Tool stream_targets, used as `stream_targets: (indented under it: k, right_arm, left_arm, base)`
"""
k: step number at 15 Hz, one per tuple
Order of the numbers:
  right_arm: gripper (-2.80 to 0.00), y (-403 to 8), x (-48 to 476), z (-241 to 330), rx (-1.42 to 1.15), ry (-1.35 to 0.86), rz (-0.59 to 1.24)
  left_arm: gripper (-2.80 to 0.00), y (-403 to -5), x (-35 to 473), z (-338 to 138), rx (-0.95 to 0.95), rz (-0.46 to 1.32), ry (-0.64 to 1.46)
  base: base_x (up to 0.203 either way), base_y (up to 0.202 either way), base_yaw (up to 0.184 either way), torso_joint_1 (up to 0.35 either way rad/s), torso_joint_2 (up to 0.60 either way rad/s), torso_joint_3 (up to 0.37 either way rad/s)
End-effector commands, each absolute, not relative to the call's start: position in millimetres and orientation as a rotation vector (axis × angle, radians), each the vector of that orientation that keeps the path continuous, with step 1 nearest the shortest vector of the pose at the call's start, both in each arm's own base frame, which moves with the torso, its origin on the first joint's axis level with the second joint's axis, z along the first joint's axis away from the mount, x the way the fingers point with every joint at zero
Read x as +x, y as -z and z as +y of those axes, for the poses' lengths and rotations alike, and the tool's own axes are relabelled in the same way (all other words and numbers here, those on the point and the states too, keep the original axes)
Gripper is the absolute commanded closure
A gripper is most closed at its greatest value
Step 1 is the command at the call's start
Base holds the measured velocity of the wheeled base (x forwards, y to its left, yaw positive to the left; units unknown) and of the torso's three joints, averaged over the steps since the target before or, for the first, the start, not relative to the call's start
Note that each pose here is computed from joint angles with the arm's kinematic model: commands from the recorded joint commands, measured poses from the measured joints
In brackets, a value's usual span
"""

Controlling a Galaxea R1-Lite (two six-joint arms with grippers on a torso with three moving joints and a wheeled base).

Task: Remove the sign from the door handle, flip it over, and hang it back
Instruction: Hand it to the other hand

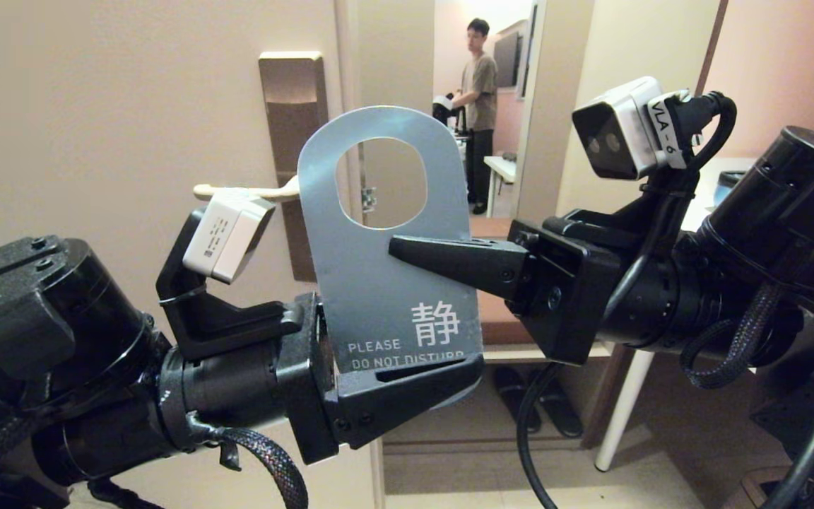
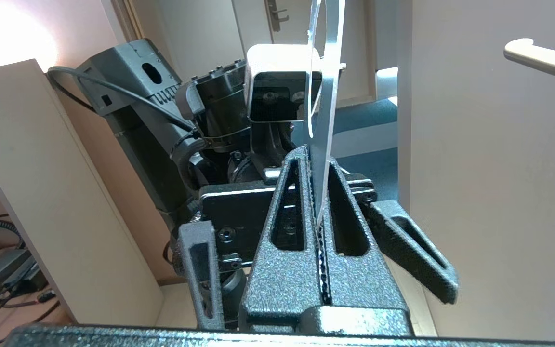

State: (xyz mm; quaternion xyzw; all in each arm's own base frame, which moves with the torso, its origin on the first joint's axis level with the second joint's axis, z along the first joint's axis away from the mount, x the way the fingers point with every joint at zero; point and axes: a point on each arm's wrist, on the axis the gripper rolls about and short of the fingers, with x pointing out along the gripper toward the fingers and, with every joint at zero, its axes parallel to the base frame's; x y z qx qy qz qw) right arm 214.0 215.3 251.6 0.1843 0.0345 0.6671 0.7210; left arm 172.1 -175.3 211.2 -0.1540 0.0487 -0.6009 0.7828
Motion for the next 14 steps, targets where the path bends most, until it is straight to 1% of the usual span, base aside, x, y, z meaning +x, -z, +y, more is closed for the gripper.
stream_targets:
  k: [1,2,4,10,14]
  right_arm:
    - [0.00,-252.3,213.4,215.1,0.408,-1.481,0.072]
    - [0.00,-251.9,213.3,215.0,0.408,-1.481,0.074]
    - [0.00,-251.9,213.3,215.0,0.408,-1.481,0.074]
    - [0.00,-249.2,212.6,214.3,0.407,-1.479,0.083]
    - [0.00,-249.2,212.6,214.3,0.407,-1.479,0.083]
  left_arm:
    - [-2.80,-211.7,170.8,-175.1,-0.335,0.093,1.305]
    - [0.00,-211.1,170.9,-175.1,-0.335,0.087,1.306]
    - [0.00,-210.8,170.4,-174.7,-0.340,0.077,1.308]
    - [0.00,-216.4,159.0,-179.9,-0.437,0.132,1.361]
    - [0.00,-216.1,154.3,-183.7,-0.444,0.145,1.385]
  base:
    - [0.000,0.000,0.000,0.000,0.00,0.000]
    - [0.000,0.000,0.000,0.000,0.00,0.000]
    - [0.000,0.000,0.000,0.000,0.00,0.000]
    - [0.000,0.000,0.000,0.000,0.00,0.000]
    - [0.000,0.000,0.000,0.000,0.00,0.000]
